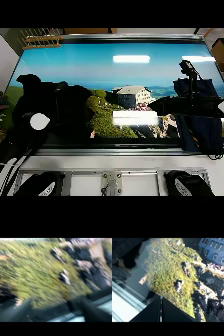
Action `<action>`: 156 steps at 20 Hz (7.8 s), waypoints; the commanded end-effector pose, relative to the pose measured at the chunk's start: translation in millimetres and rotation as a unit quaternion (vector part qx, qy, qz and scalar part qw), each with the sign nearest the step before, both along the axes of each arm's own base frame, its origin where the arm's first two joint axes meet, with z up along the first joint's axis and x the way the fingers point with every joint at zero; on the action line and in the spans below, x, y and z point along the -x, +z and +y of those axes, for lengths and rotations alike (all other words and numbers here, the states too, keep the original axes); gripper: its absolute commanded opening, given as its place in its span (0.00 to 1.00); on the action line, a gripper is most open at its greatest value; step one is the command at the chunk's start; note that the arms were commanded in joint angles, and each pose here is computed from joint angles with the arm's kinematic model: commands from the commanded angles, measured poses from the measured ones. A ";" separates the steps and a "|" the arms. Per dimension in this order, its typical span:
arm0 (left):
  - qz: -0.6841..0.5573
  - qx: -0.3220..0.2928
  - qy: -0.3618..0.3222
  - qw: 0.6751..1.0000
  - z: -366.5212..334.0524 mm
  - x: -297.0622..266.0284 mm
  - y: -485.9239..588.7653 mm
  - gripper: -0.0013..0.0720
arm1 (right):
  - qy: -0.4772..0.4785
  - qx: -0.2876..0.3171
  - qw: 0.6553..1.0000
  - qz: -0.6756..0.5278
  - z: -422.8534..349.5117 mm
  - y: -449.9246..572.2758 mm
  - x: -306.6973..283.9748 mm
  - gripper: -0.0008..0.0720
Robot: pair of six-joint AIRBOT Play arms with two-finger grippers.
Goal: Fold the clothes and pants, and hang the long-sleeved shirts on hangers.
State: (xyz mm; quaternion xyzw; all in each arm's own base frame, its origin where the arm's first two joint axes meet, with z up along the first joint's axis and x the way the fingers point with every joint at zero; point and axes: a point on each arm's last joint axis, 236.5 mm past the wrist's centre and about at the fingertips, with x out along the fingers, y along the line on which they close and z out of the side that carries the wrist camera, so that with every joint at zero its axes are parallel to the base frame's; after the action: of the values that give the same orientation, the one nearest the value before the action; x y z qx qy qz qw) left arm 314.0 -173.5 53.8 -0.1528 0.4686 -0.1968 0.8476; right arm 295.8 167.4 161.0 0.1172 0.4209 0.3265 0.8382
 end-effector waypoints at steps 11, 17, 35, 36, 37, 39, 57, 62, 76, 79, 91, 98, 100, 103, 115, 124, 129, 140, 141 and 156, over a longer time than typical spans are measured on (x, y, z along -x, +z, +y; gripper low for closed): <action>0.125 0.017 0.380 0.917 254.3 19.3 -59.6 0.98 | 0.001 0.000 1.000 0.001 0.3 -0.3 0.2 0.04; 0.114 0.033 0.354 0.928 214.9 7.0 -94.5 0.97 | 0.000 0.000 1.000 0.001 0.3 -0.2 0.1 0.04; 0.037 0.153 -0.033 0.987 -132.1 29.8 56.0 0.04 | -0.056 -0.022 0.994 -0.088 -27.8 37.1 -44.3 0.03; 0.036 0.158 -0.038 0.986 -145.7 31.4 52.7 0.04 | -0.097 -0.028 0.991 -0.092 -47.1 41.7 -55.5 0.03; 0.046 0.162 -0.039 0.985 -156.8 31.9 47.0 0.04 | -0.132 -0.035 0.987 -0.088 -64.4 43.2 -62.8 0.03; 0.071 0.145 -0.070 0.984 -185.4 39.2 34.2 0.04 | -0.178 -0.042 0.980 -0.076 -91.5 41.6 -69.1 0.03; 0.061 -0.059 0.186 0.979 148.3 -143.5 18.0 0.97 | -0.177 -0.033 0.983 -0.039 -103.4 27.6 -57.0 0.03; 0.171 0.045 0.239 0.955 191.4 -159.1 -71.7 0.97 | -0.170 -0.032 0.984 -0.031 -101.0 24.7 -53.0 0.03; 0.123 0.061 0.178 0.974 149.1 -207.7 -56.9 0.04 | -0.190 0.104 0.965 0.146 -131.3 -128.7 -37.6 0.03; 0.041 0.052 0.135 0.989 123.1 -237.3 5.1 0.04 | -0.187 0.103 0.966 0.145 -112.2 -144.0 -48.4 0.03; -0.013 0.006 0.084 0.996 95.5 -246.4 48.0 0.04 | -0.210 -0.085 0.933 0.280 -39.2 -242.5 -103.7 0.98; -0.013 0.006 0.084 0.996 95.4 -246.3 47.9 0.04 | -0.151 -0.073 0.934 0.316 3.3 -263.8 -94.3 0.95; -0.012 0.006 0.084 0.996 95.5 -246.0 47.7 0.04 | -0.135 -0.067 0.941 0.303 7.3 -261.7 -95.1 0.29; -0.013 0.007 0.083 0.996 95.0 -244.3 50.9 0.04 | -0.123 -0.064 0.954 0.265 5.2 -241.9 -110.4 0.03; -0.455 0.047 0.092 0.884 89.8 -50.2 457.3 0.04 | -0.094 -0.009 0.964 -0.247 -40.6 175.9 -58.1 0.03; -0.389 0.086 0.104 0.911 83.1 -12.4 386.2 0.04 | -0.134 0.039 0.968 -0.208 -64.8 161.4 -16.4 0.03; -0.196 0.129 0.015 0.972 3.9 -51.9 248.8 0.04 | -0.148 0.046 0.974 -0.164 -70.2 131.9 -44.5 0.03; -0.026 0.115 -0.178 0.977 -247.1 -72.3 68.5 0.76 | -0.175 0.084 0.971 -0.140 -89.8 108.1 -64.9 0.03; -0.018 0.117 -0.170 0.978 -237.7 -82.6 73.8 0.85 | -0.178 0.091 0.970 -0.140 -92.8 107.0 -65.4 0.03; 0.128 -0.131 -0.142 0.973 88.3 34.7 -21.8 0.86 | -0.163 0.095 0.976 -0.113 -88.2 96.0 -56.2 0.03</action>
State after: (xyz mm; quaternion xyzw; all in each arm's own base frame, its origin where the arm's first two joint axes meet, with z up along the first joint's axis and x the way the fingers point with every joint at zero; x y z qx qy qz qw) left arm 318.5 -117.1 62.8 -0.0239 0.5782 -0.2408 0.7792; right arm 355.5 77.9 261.0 0.0675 0.3173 0.1524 0.9335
